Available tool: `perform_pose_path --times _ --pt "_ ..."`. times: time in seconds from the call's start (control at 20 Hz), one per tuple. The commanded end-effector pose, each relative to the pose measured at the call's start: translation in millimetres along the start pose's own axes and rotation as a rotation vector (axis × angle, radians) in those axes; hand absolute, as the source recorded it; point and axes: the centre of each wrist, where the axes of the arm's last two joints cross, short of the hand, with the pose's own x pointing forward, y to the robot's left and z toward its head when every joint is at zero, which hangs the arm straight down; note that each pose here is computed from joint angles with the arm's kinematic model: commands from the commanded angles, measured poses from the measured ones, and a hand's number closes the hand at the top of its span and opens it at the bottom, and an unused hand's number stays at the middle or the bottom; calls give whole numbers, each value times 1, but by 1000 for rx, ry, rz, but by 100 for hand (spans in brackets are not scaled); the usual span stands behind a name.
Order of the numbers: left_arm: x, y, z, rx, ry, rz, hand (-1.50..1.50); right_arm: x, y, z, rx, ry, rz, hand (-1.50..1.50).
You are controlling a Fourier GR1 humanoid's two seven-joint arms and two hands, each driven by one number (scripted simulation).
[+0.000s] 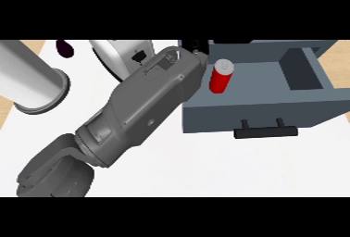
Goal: Pick up the can, place it into the drawer and close the drawer
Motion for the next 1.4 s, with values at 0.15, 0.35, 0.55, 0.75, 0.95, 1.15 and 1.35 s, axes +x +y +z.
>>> perform_pose_path --times 0.15,0.35,0.55,0.75,0.95,1.15,1.35 --pt "5 -7 6 -6 21 27 -150 1 36 -49 62 -29 183 -150" --pt "-1 9 -5 -9 41 23 -150 -9 62 -63 93 -24 272 -150" --pt "-5 2 4 -15 25 14 -150 -24 91 -103 94 -47 334 -150" --pt "0 12 1 6 61 8 -150 -37 117 -119 153 -56 439 -150" --pt "10 22 -6 22 42 -9 -150 -56 132 -140 222 -61 521 -150" --pt "3 39 -11 47 58 -18 -150 -82 156 -153 295 -64 654 -150" --pt "17 38 -8 58 20 -39 -150 -108 164 -174 285 -30 710 -150"
